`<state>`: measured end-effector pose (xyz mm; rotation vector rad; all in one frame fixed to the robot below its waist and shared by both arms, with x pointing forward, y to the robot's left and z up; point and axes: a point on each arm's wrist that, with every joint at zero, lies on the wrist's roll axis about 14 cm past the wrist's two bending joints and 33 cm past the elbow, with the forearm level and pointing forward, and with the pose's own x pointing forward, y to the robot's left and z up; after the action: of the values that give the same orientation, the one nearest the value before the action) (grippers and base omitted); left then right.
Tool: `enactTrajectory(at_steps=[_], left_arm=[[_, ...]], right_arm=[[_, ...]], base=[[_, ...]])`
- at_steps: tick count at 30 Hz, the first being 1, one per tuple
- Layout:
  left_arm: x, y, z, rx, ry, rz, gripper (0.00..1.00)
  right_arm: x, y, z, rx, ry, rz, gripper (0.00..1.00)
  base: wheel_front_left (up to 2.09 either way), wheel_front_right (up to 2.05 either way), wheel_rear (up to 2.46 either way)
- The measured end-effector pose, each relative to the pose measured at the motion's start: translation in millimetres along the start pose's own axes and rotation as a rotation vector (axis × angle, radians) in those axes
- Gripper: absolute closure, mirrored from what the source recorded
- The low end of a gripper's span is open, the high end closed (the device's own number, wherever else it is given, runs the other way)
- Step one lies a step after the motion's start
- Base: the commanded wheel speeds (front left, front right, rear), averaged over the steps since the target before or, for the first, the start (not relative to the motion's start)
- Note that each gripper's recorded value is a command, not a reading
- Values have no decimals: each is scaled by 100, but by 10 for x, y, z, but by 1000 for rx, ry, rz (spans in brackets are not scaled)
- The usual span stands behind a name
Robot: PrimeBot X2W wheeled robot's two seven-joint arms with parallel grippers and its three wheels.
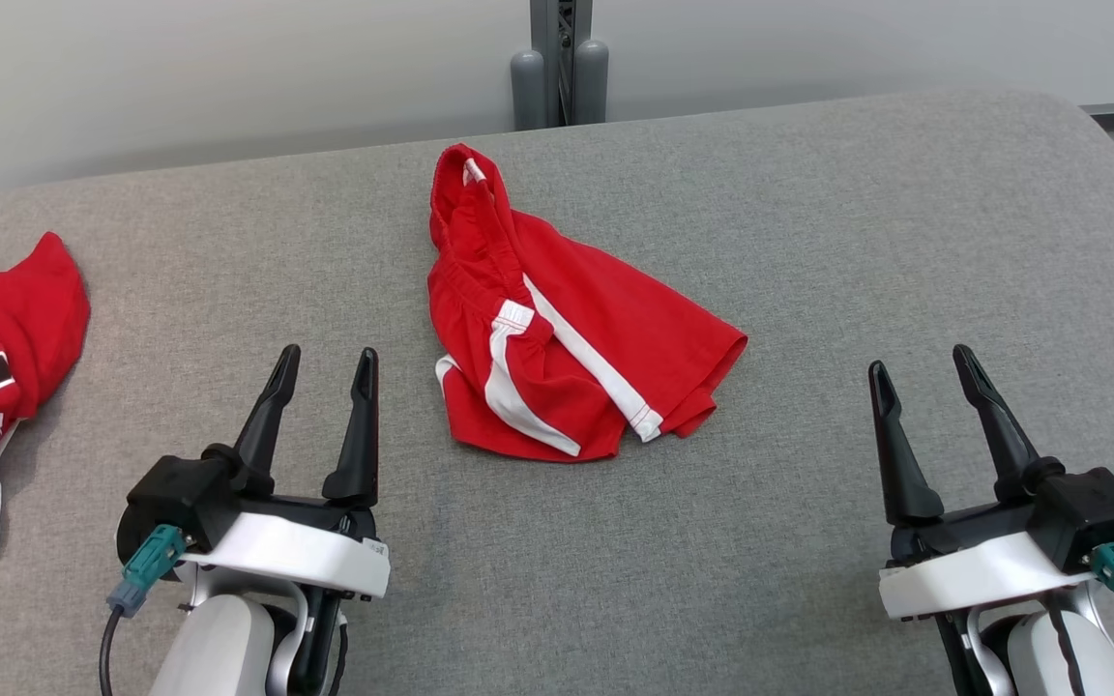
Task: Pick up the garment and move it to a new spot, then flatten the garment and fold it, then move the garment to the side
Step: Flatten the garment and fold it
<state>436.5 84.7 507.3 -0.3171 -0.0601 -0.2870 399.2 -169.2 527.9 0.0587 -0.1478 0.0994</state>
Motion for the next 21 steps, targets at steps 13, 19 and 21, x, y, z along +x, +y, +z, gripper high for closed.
enactTrajectory(at_steps=[13,19,21], left_arm=[[60,-139,-216,22,59,-63,0],[267,-367,-555,71,169,-165,0],[435,-477,-679,89,231,-210,0]], right_arm=[[-9,16,-58,10,17,3,0],[-2,-59,-143,17,40,-19,0],[11,-108,-174,20,48,-32,0]], base=[[0,0,0],[0,0,0],[0,0,0]])
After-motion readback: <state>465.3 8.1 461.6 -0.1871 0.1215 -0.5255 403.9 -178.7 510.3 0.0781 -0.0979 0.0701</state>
